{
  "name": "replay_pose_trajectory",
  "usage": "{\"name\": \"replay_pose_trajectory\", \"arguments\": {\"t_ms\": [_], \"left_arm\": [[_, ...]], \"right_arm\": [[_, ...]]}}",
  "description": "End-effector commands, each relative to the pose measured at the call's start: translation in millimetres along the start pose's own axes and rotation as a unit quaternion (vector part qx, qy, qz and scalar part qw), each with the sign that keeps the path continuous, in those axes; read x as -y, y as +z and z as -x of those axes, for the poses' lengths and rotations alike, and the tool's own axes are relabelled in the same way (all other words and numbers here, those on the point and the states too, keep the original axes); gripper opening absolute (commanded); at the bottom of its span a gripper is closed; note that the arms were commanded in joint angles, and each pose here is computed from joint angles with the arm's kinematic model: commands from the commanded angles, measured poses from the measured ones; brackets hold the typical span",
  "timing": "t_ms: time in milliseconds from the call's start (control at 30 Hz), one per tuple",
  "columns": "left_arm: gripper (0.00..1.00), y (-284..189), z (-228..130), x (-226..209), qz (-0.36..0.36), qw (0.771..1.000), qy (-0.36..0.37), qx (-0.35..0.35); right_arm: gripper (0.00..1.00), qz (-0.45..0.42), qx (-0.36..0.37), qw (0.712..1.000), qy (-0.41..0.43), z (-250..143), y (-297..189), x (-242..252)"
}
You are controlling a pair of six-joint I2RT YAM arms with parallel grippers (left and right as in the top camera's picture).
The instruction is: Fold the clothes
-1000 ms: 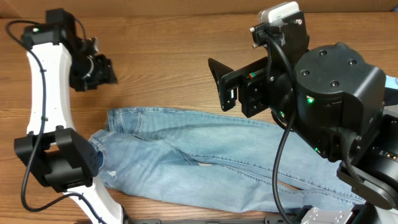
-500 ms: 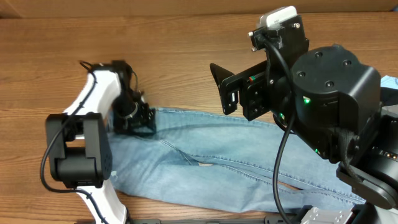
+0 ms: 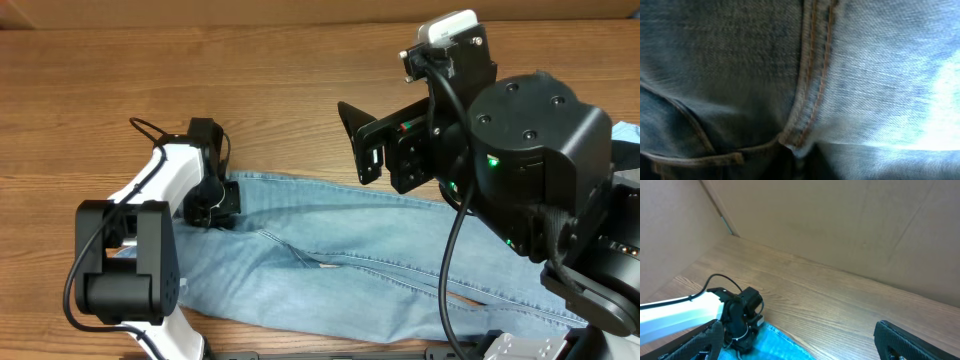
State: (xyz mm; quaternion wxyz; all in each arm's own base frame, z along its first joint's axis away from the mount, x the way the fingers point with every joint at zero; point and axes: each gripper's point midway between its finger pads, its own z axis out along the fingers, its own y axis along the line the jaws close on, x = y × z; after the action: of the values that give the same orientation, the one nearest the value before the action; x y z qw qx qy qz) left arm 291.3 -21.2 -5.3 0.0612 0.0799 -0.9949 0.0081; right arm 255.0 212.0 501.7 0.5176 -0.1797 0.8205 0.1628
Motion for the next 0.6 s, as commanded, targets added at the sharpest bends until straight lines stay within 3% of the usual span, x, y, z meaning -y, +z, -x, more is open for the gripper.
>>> {"name": "replay_pose_trajectory", "arguments": {"t_ms": [0,300,467,567], "left_arm": [[0.04,34,17,-2,-0.001,1.000,-0.025,0.018],[0.04,16,83,-64,-0.043,0.981,-0.141,0.127],[0.04,-22,114,-99,-0.150,0.957,-0.178,0.171],[0.19,-54,124,-102,-0.220,0.946,-0.140,0.192]], "right_arm": [[1.00,-0.004,0.012,1.000,0.007,6,-5,3],[1.00,-0.004,0.011,1.000,0.007,5,-5,3],[1.00,-0.002,0.010,1.000,0.008,5,-5,3],[1.00,-0.003,0.006,1.000,0.013,3,-5,3]]}}
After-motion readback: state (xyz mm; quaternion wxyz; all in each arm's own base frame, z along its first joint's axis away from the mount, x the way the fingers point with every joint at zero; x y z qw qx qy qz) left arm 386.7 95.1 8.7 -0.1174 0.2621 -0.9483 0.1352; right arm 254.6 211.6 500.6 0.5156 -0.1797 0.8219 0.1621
